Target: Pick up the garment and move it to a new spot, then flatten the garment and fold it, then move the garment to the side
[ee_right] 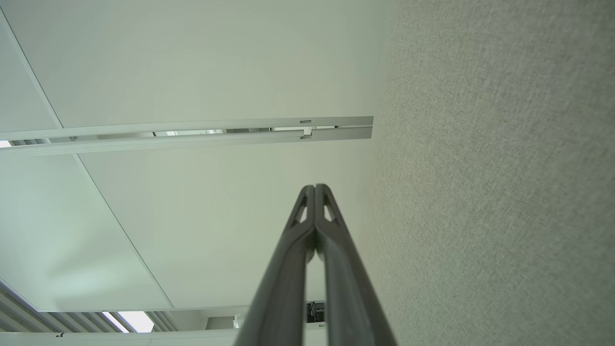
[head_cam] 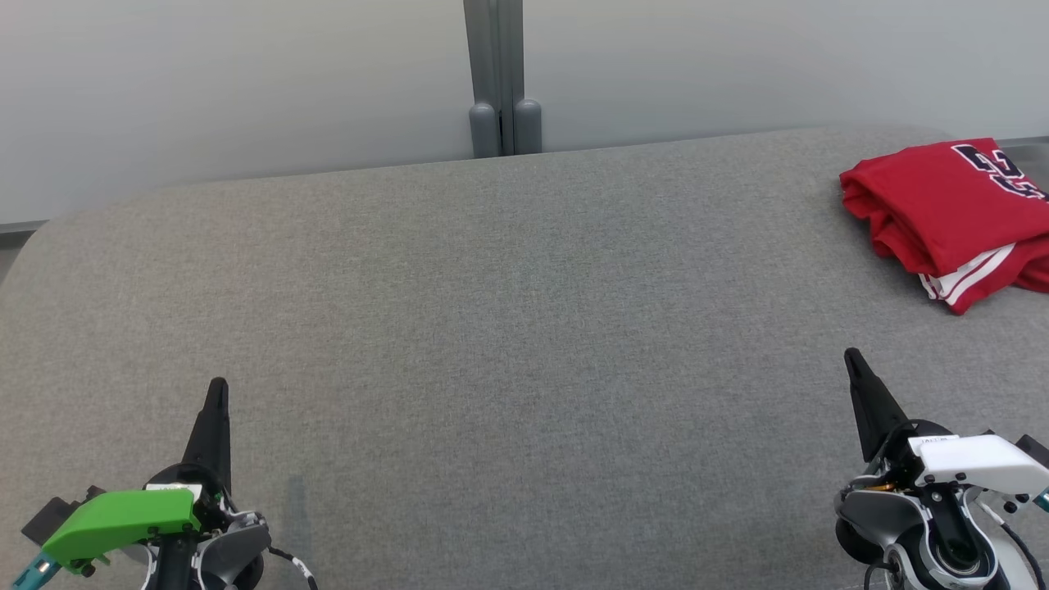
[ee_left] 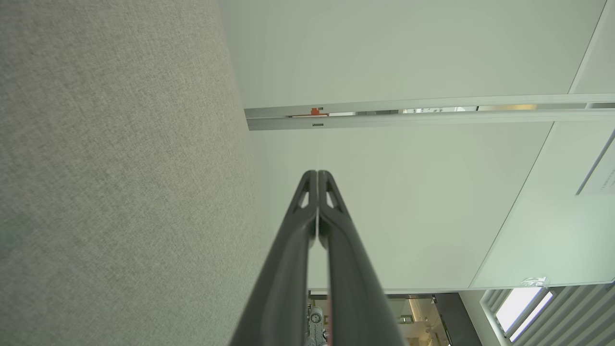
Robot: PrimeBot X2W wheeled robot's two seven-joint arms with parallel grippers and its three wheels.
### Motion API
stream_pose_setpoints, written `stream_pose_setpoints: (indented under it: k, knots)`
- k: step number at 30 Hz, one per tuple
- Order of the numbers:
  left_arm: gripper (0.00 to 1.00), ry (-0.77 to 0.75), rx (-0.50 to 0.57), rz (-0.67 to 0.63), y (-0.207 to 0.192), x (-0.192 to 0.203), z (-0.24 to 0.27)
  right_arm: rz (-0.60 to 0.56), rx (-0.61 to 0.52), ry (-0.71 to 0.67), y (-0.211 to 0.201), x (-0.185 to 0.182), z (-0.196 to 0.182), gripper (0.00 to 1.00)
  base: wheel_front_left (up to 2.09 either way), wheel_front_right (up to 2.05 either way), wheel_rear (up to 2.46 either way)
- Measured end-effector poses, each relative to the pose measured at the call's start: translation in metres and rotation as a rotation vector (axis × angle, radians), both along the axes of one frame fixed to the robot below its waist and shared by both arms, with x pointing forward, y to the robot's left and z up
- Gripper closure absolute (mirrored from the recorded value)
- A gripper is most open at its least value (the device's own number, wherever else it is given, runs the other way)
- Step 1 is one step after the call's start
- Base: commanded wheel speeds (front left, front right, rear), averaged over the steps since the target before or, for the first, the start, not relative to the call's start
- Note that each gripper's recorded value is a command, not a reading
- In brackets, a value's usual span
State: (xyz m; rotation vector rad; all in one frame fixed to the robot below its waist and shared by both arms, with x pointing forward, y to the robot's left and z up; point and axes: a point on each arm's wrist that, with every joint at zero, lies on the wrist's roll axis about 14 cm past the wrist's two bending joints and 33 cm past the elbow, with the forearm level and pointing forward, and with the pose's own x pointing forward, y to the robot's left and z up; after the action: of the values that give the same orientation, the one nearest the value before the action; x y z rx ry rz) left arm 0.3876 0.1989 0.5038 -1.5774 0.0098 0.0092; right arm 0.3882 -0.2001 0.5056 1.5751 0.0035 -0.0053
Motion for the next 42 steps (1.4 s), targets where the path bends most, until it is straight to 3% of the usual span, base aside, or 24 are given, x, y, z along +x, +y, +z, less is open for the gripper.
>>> stream_pose_setpoints:
  k: [42]
  knots:
    - [1.00,0.000,0.000,0.000,0.0001,0.0000,0.0001,0.001,0.001,0.000,0.0001,0.0000,0.0001,1.00,0.00,0.00,0.00]
